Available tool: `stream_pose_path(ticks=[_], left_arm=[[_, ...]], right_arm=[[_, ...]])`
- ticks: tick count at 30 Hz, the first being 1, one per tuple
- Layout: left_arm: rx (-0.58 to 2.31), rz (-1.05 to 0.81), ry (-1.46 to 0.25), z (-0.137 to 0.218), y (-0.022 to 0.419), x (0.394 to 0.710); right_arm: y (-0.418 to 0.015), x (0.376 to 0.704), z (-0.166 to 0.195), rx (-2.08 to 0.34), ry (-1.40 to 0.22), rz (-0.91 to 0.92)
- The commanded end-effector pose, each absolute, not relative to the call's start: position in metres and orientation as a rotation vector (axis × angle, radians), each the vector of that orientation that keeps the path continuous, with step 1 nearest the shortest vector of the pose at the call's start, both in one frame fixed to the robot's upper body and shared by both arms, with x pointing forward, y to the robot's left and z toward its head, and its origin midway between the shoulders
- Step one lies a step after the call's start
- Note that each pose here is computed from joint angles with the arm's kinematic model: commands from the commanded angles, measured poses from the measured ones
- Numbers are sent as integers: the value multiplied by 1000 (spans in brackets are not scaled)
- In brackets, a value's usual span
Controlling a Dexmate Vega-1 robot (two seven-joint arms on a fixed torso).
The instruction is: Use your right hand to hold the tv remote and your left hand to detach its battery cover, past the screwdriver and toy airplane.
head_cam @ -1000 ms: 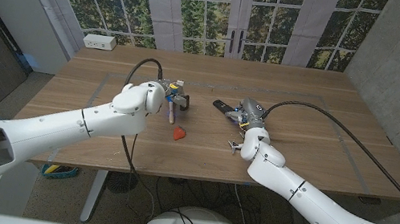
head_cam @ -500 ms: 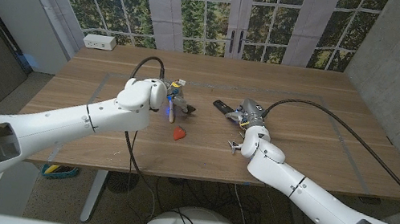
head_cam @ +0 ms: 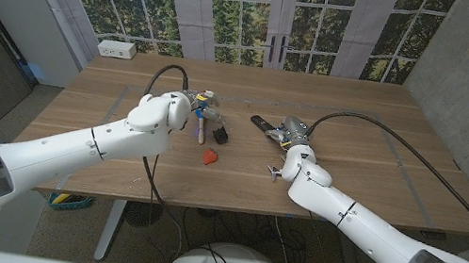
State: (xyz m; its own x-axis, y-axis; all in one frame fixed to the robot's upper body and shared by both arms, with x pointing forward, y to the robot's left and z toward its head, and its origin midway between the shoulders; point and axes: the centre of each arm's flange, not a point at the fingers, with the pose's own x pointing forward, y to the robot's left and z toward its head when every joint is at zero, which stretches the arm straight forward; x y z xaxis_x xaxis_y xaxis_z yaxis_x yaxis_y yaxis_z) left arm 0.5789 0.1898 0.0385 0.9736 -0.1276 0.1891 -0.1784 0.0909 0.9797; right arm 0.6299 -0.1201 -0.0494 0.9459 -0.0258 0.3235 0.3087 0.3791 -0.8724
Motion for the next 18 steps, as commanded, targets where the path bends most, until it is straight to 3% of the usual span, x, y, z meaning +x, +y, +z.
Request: stream_pose_path(ticks=[1,11,18], left_arm=[[1318,67,-483,41,206,566],[1187,40,-596,41,217,564],[1081,34,-741,37,225,563]], right_arm=[[-119,633,-47,-1208,-243,-182],[-127,634,-44,-1098,-273,-63],[-135,628,-47,-949,-455,-49]])
